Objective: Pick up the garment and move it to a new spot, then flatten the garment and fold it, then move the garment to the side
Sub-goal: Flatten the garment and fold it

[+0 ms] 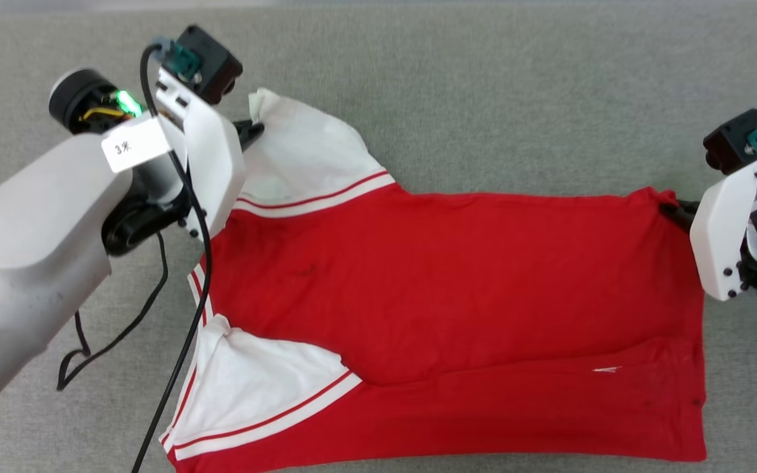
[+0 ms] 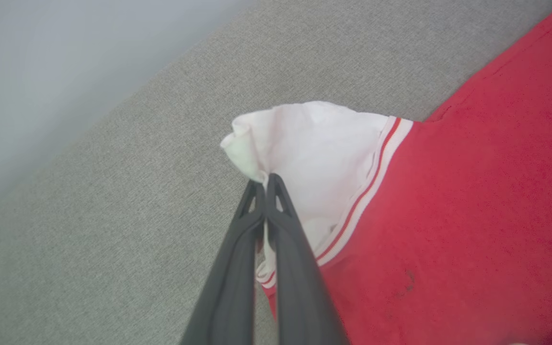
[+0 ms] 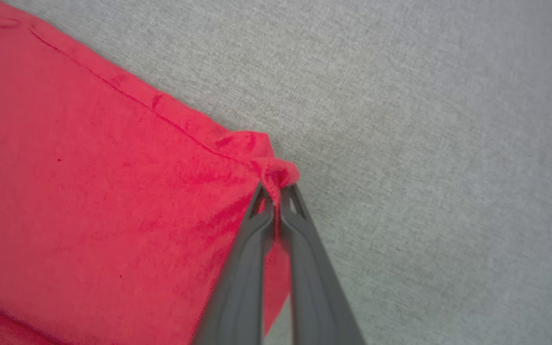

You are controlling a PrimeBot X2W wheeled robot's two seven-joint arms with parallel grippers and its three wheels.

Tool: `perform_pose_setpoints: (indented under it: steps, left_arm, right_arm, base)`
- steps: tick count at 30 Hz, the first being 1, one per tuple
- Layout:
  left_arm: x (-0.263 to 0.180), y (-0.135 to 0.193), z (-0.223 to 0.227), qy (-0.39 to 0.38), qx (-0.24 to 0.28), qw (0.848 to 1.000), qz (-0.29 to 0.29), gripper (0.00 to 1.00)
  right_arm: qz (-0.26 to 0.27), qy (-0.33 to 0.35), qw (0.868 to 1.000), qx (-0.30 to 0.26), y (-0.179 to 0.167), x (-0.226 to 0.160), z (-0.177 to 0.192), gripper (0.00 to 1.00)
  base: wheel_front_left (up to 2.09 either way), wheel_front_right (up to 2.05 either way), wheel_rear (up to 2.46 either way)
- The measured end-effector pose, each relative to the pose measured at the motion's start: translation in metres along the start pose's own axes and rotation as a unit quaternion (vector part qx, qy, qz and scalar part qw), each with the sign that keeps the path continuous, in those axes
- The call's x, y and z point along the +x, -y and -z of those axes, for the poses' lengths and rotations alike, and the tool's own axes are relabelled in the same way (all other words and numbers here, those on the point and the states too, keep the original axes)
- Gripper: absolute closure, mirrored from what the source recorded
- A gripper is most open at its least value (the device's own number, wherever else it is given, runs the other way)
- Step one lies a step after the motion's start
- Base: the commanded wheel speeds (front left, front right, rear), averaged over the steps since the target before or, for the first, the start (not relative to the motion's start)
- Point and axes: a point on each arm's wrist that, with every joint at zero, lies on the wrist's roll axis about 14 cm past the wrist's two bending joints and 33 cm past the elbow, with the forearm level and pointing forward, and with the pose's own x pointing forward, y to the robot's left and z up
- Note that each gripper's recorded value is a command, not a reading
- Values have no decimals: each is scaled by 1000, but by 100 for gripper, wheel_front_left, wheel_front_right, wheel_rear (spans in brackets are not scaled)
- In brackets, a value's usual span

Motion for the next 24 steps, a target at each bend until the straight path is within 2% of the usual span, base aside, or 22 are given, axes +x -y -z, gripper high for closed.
perform_pose_setpoints:
  steps: [8,14,24]
  left_arm:
    - [-33,14,-1,23,2,1000,-6,100]
    - [-60,31,14,27,0,1000,-10,100]
    - [-96,69,66,0,-44,999,-10,100]
  right_arm:
    - [1,77,997,11,-9,-36,-10,100]
    - [-3,99,995,20,-19,-56,2,100]
    - [-14,102,994,36,-37,-78,35,100]
  base:
    - [0,0,0]
    - [0,0,0]
    - [0,0,0]
